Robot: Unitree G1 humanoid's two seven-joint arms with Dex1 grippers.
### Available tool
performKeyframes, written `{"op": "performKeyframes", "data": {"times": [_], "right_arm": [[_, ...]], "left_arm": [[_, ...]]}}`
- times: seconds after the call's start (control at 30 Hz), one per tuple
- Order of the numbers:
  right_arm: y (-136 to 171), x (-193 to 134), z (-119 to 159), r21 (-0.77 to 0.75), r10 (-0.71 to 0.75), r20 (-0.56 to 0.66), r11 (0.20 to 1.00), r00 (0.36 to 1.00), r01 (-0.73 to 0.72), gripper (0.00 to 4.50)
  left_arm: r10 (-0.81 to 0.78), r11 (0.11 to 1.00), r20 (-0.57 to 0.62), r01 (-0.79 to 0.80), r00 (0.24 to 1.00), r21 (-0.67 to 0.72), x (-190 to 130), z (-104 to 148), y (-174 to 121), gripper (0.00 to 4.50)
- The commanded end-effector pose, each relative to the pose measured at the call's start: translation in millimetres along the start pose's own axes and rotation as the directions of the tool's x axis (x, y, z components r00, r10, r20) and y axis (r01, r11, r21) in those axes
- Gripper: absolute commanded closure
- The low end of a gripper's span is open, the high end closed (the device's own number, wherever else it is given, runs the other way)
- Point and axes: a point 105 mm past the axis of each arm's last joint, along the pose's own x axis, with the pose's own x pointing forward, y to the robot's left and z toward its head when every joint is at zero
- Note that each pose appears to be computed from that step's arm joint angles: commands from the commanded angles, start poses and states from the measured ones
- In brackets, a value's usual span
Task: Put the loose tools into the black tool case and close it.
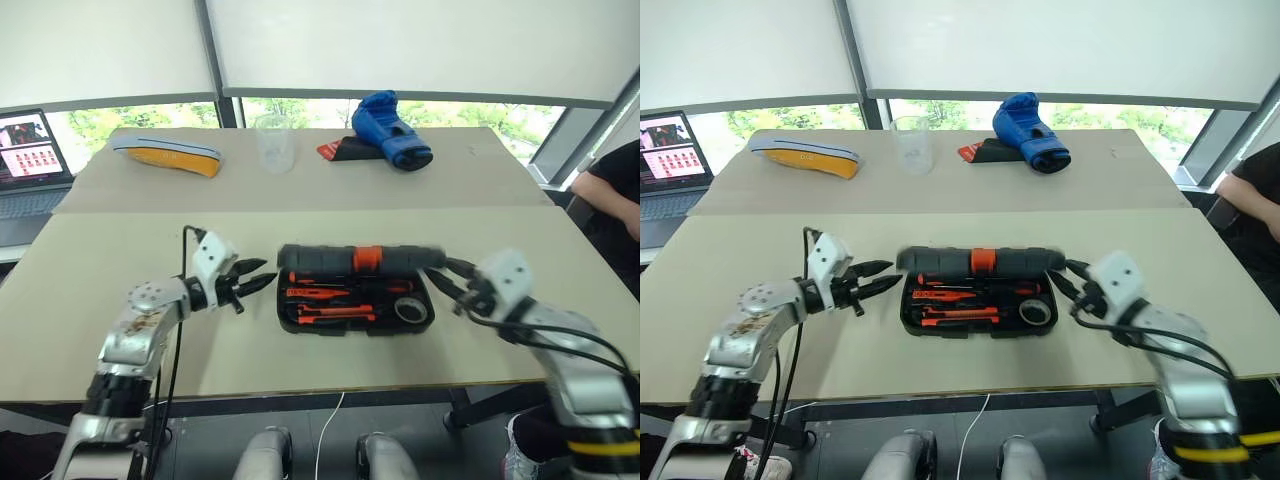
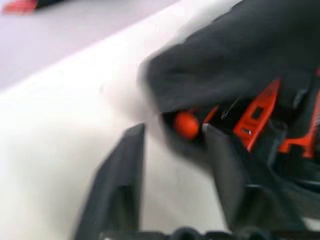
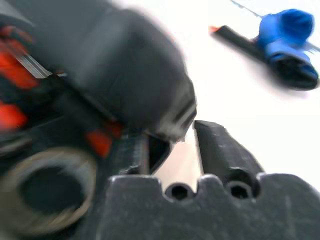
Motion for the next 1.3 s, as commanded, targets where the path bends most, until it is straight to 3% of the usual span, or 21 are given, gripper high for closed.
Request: {"op": "performKeyframes", "data": {"times": [0.03,0.1,0.2,0.33,0.37,0.43,0.57,0.7,0.77,0.93,1.1,1.17,1.3], "right_arm": [[14,-38,35,-0.028,0.195,-0.007,0.980,0.981,-0.195,1.12],[38,-55,34,0.024,0.367,-0.066,0.930,0.928,-0.366,1.08],[60,-63,23,0.084,0.478,-0.134,0.878,0.868,-0.471,1.08],[82,-57,4,0.085,0.531,-0.179,0.847,0.828,-0.525,2.18],[84,-53,0,0.085,0.529,-0.183,0.848,0.829,-0.522,2.57],[87,-46,-5,0.075,0.525,-0.195,0.851,0.829,-0.521,3.19],[94,-33,-17,0.056,0.538,-0.224,0.839,0.812,-0.541,4.48],[90,-14,-30,0.027,0.507,-0.241,0.856,0.828,-0.516,4.50],[78,-3,-33,-0.004,0.439,-0.246,0.891,0.864,-0.454,4.50],[35,15,-33,-0.044,0.245,-0.221,0.964,0.944,-0.261,4.50],[7,13,-29,-0.052,0.150,-0.199,0.985,0.968,-0.164,4.50],[7,5,-26,-0.046,0.163,-0.197,0.983,0.967,-0.176,4.50],[17,-19,-14,0.015,0.199,-0.159,0.980,0.967,-0.199,4.50]], "left_arm": [[-0.066,0.997,-0.015,0.065,0.998,-0.030,-28,24,3,0.90],[-0.095,0.994,-0.047,0.092,0.994,-0.061,-35,28,12,0.13],[-0.080,0.997,-0.097,0.080,0.992,-0.003,-26,27,32,0.13],[-0.066,0.988,-0.146,0.085,0.987,0.131,15,22,50,0.10],[-0.080,0.982,-0.136,0.101,0.988,0.159,30,24,49,0.58],[-0.113,0.970,-0.125,0.137,0.986,0.199,51,28,45,1.03],[-0.173,0.929,-0.162,0.216,0.972,0.300,88,27,30,2.38],[-0.267,0.859,-0.192,0.323,0.944,0.398,120,29,3,4.07],[-0.311,0.819,-0.224,0.380,0.924,0.429,124,27,-6,4.44],[-0.507,0.655,-0.369,0.626,0.779,0.423,106,2,-31,4.44],[-0.588,0.591,-0.415,0.719,0.695,0.367,88,-7,-37,4.44],[-0.575,0.612,-0.374,0.686,0.727,0.392,88,3,-33,4.44],[-0.567,0.727,-0.179,0.591,0.804,0.350,94,56,-22,4.44]]}}
